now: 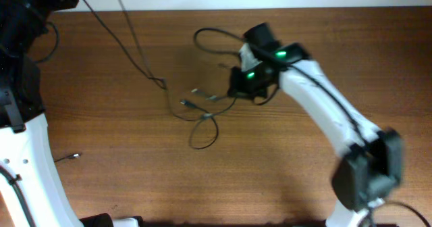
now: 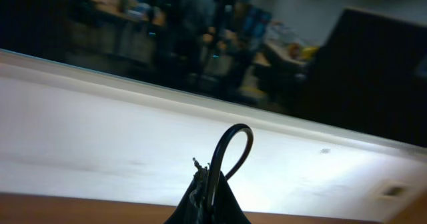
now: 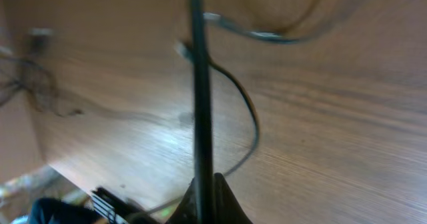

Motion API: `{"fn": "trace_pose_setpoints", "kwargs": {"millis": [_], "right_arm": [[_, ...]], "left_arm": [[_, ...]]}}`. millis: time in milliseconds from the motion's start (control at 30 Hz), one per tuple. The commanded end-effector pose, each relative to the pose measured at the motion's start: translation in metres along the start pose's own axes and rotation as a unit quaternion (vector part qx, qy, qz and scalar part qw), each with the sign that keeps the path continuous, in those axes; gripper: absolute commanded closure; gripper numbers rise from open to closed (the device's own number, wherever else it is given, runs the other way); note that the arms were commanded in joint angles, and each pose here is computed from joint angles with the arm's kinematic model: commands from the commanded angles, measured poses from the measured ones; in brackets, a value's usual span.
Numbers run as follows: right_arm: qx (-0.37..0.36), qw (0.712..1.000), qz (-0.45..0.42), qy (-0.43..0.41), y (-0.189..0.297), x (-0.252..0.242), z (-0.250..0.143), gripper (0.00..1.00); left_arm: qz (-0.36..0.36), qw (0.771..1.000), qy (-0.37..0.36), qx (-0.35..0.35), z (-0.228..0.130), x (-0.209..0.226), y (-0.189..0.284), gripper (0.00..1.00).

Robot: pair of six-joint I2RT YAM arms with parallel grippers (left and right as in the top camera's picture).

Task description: Untangle cables

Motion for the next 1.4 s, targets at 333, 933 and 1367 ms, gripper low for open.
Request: {"fn": "trace_pose_setpoints", "kwargs": {"millis": [333,933,1367], "right_arm": [[-0.134,0.991,-0.001,0.014,0.130,-0.022,-0.014,0.96],[-0.121,0.992,-0.017,0.016,0.127,-0.027,-0.017,0.96],[-0.116,0.993,-0.024,0.011,0.127,-0.030,-0.019,0.96]], "left_arm": [[0.417,0.880,-0.219,-0.062,0.032,0.101,-0.015,1.00],[0.553,0.824,-0.073,0.097,-0.074,0.254,-0.007,1.00],[0.458,0.758,0.034,0.464,-0.326,0.296,-0.069,0.84]]}}
Point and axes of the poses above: each gripper's point midway between its finger pads, its own y axis back along the fingers, its own x axis along the line the jaws close on, z = x × y, the point moved 7 cm from there along y, back along the fingers, and after that the axes turned 14 degrees about -y, right-handed, at the moved point
